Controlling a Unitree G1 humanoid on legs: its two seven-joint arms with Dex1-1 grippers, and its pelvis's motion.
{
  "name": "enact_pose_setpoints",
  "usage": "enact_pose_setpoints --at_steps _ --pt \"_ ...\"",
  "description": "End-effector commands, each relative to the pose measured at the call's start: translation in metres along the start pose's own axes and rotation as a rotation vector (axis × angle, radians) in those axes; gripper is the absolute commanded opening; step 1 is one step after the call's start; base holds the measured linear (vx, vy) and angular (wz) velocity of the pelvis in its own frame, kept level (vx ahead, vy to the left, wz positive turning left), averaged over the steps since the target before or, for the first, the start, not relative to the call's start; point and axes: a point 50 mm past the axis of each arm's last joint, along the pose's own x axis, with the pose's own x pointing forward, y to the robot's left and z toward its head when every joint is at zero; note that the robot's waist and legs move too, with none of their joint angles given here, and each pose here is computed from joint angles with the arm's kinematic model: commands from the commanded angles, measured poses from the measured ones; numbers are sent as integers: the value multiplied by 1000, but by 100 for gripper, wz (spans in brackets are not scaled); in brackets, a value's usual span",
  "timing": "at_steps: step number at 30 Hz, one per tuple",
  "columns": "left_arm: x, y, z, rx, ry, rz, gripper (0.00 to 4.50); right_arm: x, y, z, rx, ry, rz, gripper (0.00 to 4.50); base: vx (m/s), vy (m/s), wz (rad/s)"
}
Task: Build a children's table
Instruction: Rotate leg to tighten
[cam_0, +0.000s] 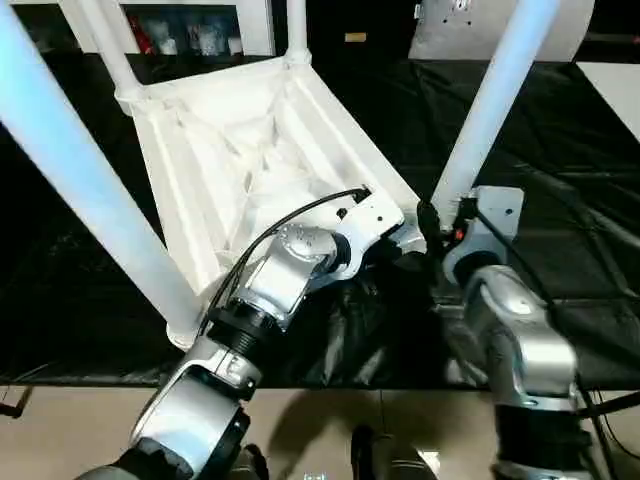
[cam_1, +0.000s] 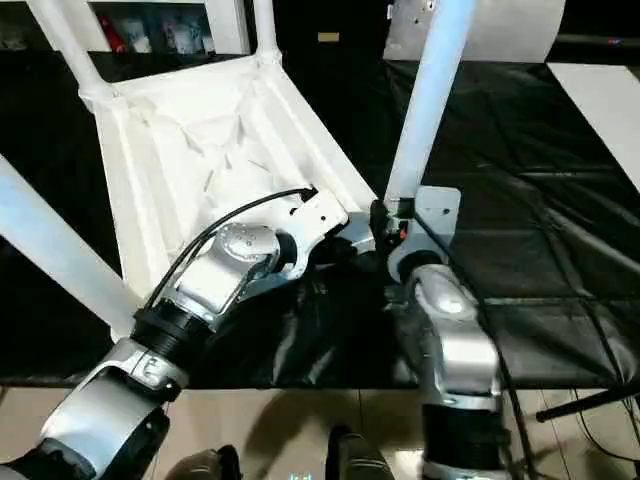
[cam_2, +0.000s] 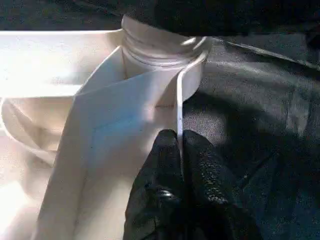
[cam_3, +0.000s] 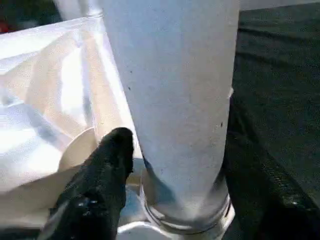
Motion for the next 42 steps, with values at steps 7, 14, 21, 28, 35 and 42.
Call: enact_pose_setpoints --at_steps 7,14,21,28,35,42 --pt "-12 -15 -13 78 -35 -227 0 -28 -31 7 -94 31 333 386 0 0 0" --pt "-31 -15 -29 158 6 -375 0 -56 -60 13 -241 152 620 447 0 0 0" --pt "-51 -12 -40 317 67 -567 0 -70 -65 19 -354 245 910 447 0 0 0" --pt "-59 -10 -38 411 102 -691 0 -68 -58 14 -326 305 1096 411 0 0 0" --pt "-57 -9 -31 452 92 -732 0 -61 -46 6 -295 324 1212 345 0 0 0" --pt "-57 -9 -31 460 89 -752 0 -58 -43 3 -272 349 1270 280 0 0 0"
